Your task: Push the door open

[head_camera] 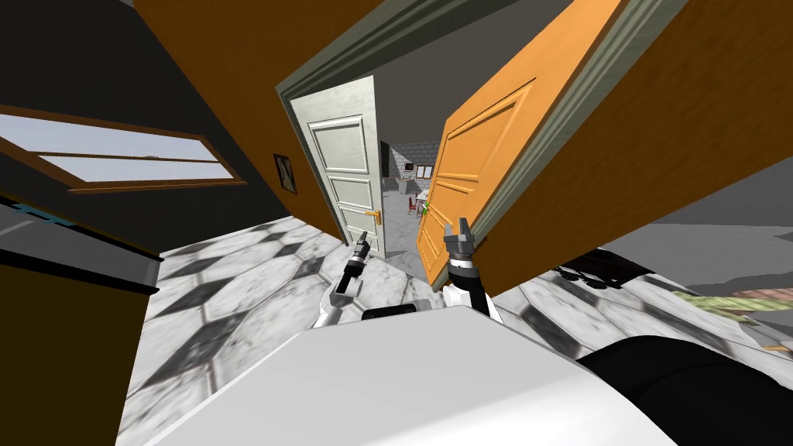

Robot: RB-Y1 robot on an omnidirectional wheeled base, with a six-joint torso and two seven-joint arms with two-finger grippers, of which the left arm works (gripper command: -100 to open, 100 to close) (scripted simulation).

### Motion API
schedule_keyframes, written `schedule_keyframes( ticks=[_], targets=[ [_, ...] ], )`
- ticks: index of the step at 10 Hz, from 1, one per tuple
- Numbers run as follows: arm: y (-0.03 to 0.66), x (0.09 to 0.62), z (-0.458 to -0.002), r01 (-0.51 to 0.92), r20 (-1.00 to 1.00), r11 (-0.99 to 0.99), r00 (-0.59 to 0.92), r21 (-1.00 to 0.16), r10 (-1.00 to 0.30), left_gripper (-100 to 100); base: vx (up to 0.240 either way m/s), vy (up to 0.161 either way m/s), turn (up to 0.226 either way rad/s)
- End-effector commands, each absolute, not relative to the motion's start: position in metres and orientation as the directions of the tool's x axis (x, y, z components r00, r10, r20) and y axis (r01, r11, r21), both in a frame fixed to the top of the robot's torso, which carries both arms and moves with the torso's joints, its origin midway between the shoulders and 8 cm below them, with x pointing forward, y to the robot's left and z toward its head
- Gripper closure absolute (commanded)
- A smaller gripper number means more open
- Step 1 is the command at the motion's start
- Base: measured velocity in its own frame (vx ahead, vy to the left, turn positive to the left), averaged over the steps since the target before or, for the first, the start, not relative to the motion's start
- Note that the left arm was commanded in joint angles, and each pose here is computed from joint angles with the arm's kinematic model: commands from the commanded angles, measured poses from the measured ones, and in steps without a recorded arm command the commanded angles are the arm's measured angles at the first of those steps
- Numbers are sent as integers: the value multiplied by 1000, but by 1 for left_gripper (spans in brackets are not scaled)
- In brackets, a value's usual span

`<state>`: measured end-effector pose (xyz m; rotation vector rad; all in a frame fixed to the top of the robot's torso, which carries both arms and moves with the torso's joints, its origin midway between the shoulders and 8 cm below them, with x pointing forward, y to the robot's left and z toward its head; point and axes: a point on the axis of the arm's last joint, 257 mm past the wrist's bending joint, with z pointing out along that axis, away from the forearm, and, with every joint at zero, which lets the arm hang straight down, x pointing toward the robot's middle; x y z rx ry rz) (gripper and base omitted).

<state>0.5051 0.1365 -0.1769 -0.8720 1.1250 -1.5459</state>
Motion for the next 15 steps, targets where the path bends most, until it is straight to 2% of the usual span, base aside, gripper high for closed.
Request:
schedule_keyframes(
  ticks=[1,15],
  targets=[
    [135,508,-184,288,0,-76,-255,-955,-967,-100,72,76,-14],
    [85,551,-245,138,14,-73,-385,-988,-923,-100,84,91,-25]
  ],
)
